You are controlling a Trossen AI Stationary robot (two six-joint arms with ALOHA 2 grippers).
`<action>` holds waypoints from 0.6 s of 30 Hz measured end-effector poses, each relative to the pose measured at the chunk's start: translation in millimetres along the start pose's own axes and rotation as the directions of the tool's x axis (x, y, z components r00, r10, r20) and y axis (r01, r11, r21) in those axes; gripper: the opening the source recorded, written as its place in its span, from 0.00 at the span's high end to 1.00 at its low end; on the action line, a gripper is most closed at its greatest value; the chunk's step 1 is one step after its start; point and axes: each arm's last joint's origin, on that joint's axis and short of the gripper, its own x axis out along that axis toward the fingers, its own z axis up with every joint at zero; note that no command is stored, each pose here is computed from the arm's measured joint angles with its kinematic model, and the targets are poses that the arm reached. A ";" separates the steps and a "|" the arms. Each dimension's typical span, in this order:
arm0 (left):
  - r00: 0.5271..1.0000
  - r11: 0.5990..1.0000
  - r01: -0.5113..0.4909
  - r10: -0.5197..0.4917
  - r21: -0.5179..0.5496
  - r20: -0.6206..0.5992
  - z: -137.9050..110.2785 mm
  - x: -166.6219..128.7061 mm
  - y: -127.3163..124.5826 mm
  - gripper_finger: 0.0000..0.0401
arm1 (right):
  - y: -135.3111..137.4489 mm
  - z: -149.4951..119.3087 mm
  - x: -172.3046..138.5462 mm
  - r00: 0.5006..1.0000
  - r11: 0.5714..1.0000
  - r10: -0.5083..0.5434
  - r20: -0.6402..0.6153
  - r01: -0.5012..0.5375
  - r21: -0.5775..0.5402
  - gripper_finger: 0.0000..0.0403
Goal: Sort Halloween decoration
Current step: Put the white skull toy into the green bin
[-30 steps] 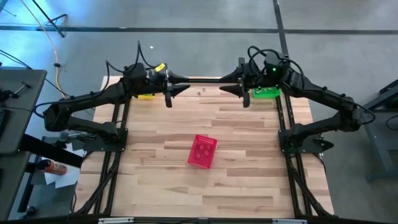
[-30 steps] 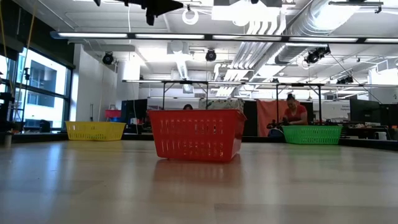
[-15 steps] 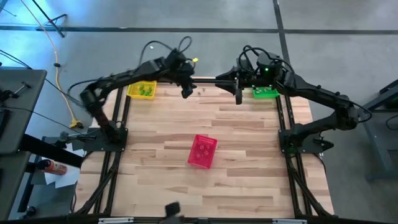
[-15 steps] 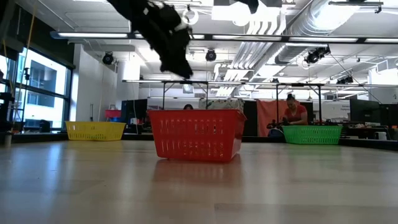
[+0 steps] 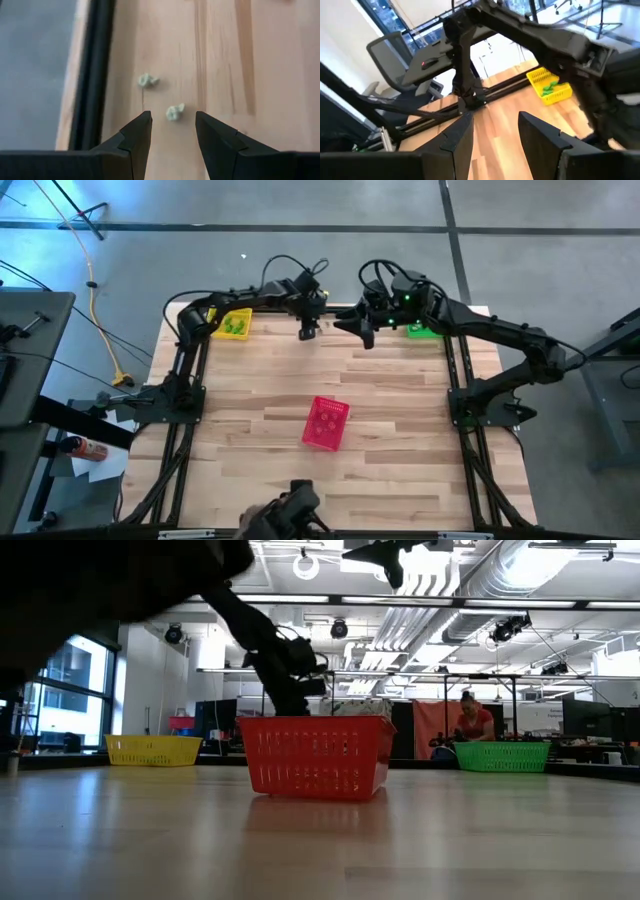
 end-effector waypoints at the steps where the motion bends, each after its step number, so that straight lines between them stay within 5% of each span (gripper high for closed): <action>1: 1.000 1.000 0.006 -0.006 0.024 -0.009 -2.0 4.7 -0.3 0.64 | 1.4 -0.1 0.8 1.000 1.000 -0.005 0.006 0.005 0.002 0.62; 10: 0.997 0.969 0.073 -0.066 0.237 -0.036 -11.9 28.8 -4.4 0.64 | 11.0 -3.9 5.5 0.997 0.997 -0.073 0.022 0.073 -0.009 0.62; 18: 0.998 0.960 0.048 -0.055 0.275 0.019 -8.7 30.3 -0.7 0.64 | 20.3 -7.2 8.1 0.999 0.999 -0.050 0.012 0.049 0.008 0.62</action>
